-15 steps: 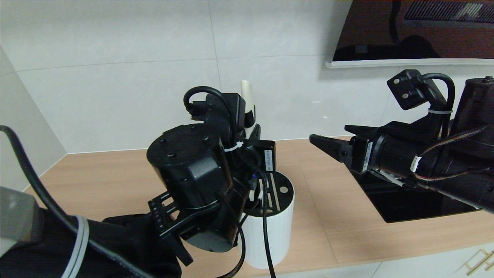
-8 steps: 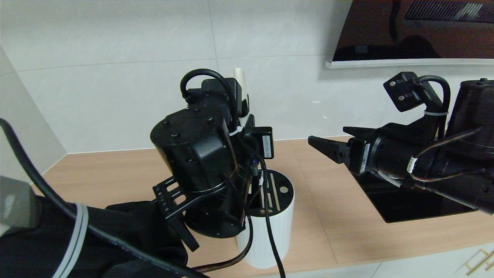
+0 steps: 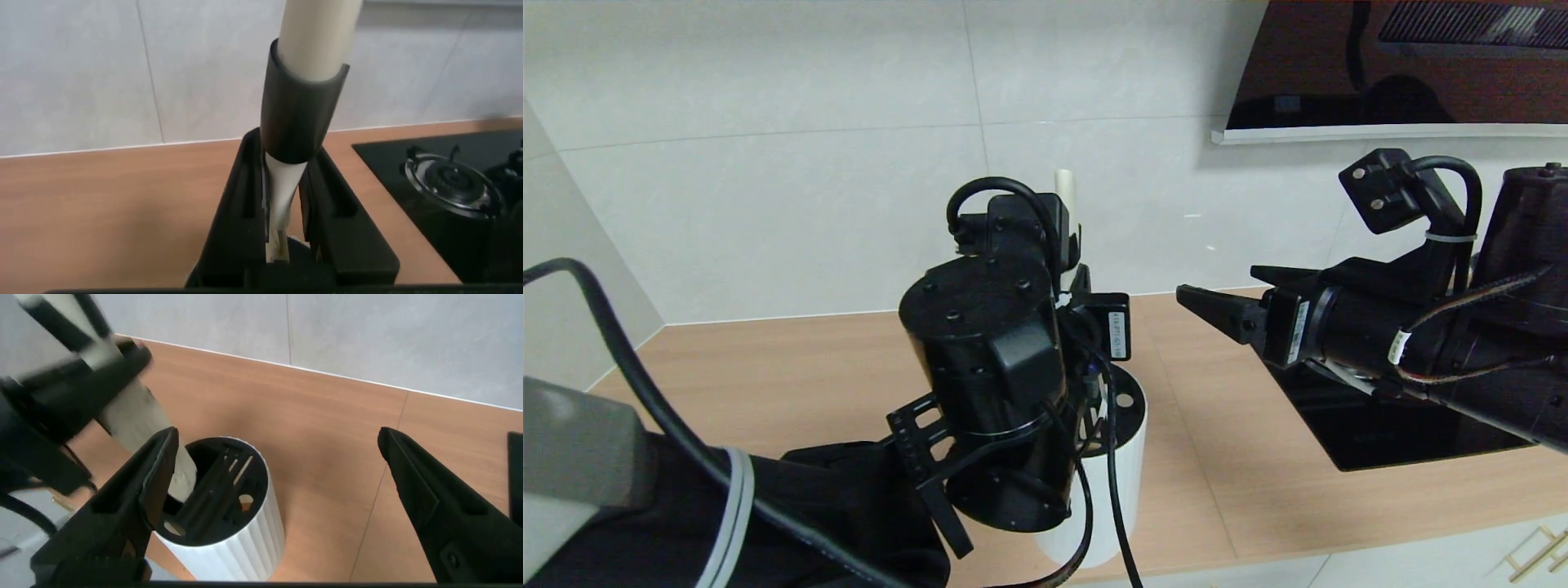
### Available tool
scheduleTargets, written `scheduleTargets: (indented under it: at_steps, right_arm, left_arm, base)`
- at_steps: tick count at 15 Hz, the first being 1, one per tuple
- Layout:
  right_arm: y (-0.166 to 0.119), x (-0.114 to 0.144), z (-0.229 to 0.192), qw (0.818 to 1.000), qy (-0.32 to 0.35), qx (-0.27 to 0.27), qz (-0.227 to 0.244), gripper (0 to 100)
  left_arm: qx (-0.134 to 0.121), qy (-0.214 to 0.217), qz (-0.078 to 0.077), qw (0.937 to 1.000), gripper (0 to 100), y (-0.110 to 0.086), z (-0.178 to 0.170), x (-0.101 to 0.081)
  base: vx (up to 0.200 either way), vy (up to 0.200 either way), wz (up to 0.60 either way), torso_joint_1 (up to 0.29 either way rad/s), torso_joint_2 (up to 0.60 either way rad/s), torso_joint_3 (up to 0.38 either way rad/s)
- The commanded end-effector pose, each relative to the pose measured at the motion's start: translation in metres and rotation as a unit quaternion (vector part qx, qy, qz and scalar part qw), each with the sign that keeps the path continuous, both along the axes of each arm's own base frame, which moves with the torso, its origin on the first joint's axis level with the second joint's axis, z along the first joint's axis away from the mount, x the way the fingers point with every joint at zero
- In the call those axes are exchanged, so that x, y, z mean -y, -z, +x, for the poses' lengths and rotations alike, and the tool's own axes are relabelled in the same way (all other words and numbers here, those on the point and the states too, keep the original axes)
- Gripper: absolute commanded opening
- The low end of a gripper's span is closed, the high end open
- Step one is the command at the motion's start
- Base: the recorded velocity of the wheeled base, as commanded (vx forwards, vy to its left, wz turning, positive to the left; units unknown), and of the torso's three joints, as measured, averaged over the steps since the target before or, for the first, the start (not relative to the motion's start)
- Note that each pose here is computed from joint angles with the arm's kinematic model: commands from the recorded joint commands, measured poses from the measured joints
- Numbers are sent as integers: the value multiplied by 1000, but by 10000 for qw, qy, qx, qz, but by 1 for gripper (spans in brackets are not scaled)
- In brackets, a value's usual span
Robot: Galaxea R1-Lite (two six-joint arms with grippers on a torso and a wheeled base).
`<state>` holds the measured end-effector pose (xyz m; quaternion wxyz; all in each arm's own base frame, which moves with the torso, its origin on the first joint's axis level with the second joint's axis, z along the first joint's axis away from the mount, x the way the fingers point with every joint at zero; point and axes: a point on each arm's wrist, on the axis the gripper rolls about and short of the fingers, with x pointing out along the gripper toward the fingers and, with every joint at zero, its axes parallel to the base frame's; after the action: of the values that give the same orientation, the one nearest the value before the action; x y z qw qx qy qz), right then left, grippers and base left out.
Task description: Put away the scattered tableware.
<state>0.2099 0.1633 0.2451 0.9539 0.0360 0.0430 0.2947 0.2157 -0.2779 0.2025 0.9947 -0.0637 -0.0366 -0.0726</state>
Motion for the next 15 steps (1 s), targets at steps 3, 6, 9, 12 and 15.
scheduleTargets:
  at_steps: [3,6,9,12,15]
  right_arm:
    - [1,0,0,10000,-3,-7,-6,100]
    - [3,-2,2,10000,-3,-43,-35,100]
    - [3,-2,2,10000,-3,-43,-35,100]
    - [5,-2,3,10000,-10,-73,-58,100]
    - [6,-3,4,9999,-10,-92,-72,100]
  left_arm:
    - [-123,-13,5,9999,0,12,3,4]
    - [-144,-59,21,9999,0,13,3,1]
    - [-364,-52,63,9993,0,33,4,3]
    - [-484,-67,70,9988,0,45,7,6]
    - [-543,-99,61,9985,0,49,7,2]
  base:
    - [0,0,0,0,0,0]
    - [0,0,0,0,0,0]
    - [0,0,0,0,0,0]
    - [0,0,0,0,0,0]
    - [0,0,0,0,0,0]
